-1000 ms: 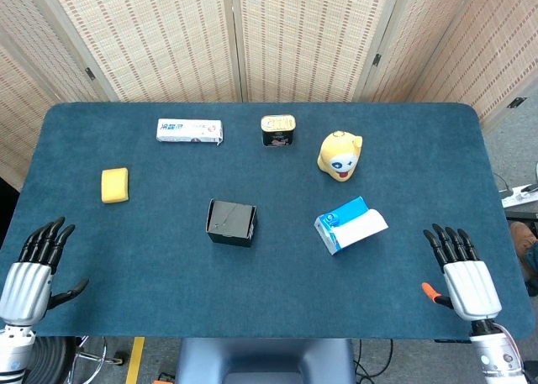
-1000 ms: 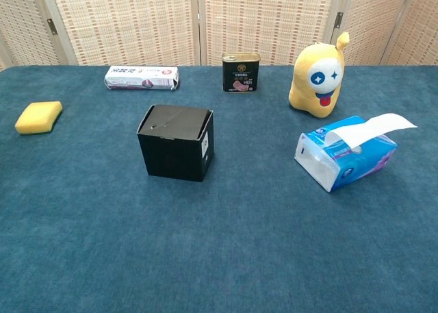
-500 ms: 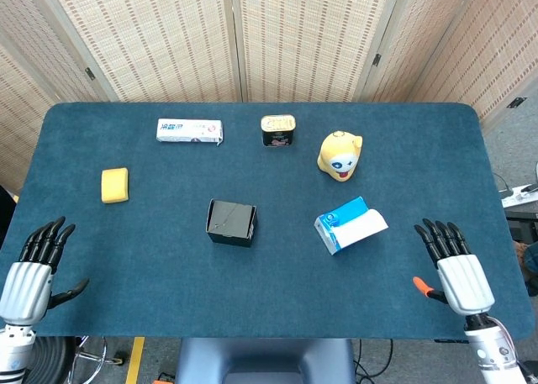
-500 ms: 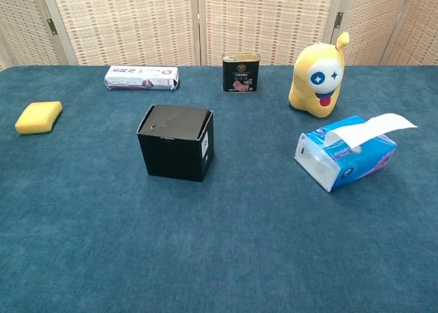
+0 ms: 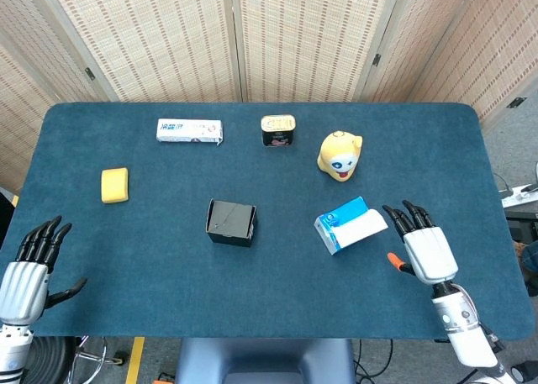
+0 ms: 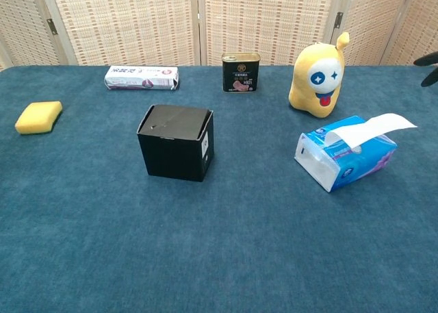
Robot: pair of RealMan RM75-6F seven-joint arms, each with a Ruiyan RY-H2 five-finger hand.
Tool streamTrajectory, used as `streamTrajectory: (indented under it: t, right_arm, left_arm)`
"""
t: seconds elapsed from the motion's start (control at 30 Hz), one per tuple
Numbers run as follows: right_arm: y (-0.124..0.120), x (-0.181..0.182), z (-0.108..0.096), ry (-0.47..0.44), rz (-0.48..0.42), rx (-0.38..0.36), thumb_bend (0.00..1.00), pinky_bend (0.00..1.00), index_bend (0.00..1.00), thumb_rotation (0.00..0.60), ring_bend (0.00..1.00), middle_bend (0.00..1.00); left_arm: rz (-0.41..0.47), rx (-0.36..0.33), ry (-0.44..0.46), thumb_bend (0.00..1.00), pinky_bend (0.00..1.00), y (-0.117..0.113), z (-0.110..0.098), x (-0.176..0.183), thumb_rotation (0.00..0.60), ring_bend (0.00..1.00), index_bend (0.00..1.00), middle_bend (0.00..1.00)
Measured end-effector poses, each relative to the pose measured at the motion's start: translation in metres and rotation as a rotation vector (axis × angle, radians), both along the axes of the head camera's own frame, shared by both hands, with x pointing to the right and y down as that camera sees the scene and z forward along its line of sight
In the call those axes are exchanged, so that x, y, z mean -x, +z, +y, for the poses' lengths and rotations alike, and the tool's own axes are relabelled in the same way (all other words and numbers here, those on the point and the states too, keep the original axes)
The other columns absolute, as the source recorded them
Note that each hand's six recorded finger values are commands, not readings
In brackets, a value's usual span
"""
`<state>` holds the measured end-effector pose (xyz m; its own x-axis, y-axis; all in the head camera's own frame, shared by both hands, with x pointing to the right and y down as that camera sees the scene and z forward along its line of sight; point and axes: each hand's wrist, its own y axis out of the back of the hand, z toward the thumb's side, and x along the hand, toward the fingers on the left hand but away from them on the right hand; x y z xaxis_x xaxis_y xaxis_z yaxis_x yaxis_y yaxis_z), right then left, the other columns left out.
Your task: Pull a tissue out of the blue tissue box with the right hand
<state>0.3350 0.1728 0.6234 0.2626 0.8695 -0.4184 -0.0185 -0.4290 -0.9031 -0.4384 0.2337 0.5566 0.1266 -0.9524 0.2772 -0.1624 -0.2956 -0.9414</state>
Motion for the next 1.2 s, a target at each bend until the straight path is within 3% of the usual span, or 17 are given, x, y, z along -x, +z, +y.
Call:
streamTrajectory:
  t: [0.17,0.37,0.5,0.67,0.97,1.2]
  right_arm:
    - [0.024,0.024,-0.013,-0.009,0.020,0.035,0.14,0.18,0.27,0.600,0.12,0.28]
    - [0.045,0.044,-0.022,-0.020,0.047,0.047,0.17,0.18,0.30,0.600,0.13,0.30]
    - [0.052,0.051,-0.028,-0.018,0.053,0.019,0.30,0.21,0.54,0.600,0.20,0.44]
    - [0.056,0.053,-0.032,-0.003,0.059,-0.030,0.36,0.23,0.70,0.600,0.24,0.59]
    - [0.039,0.043,-0.034,0.020,0.016,-0.081,0.36,0.23,0.76,0.600,0.26,0.64]
    - [-0.012,0.040,-0.034,0.022,-0.114,-0.181,0.36,0.23,0.76,0.600,0.26,0.64]
  left_arm:
    - [0.004,-0.001,-0.001,0.22,0.14,-0.001,0.000,0.001,0.600,0.00,0.00,0.00]
    - [0.013,-0.006,-0.013,0.22,0.14,-0.003,-0.002,0.004,0.600,0.00,0.00,0.00]
    - [0.012,-0.007,-0.010,0.22,0.14,-0.003,-0.001,0.003,0.600,0.00,0.00,0.00]
    - [0.014,-0.005,-0.013,0.22,0.14,-0.003,-0.002,0.004,0.600,0.00,0.00,0.00]
    - [0.012,-0.007,-0.009,0.22,0.14,-0.003,-0.001,0.003,0.600,0.00,0.00,0.00]
    - [0.013,-0.009,-0.012,0.22,0.14,-0.004,-0.002,0.004,0.600,0.00,0.00,0.00]
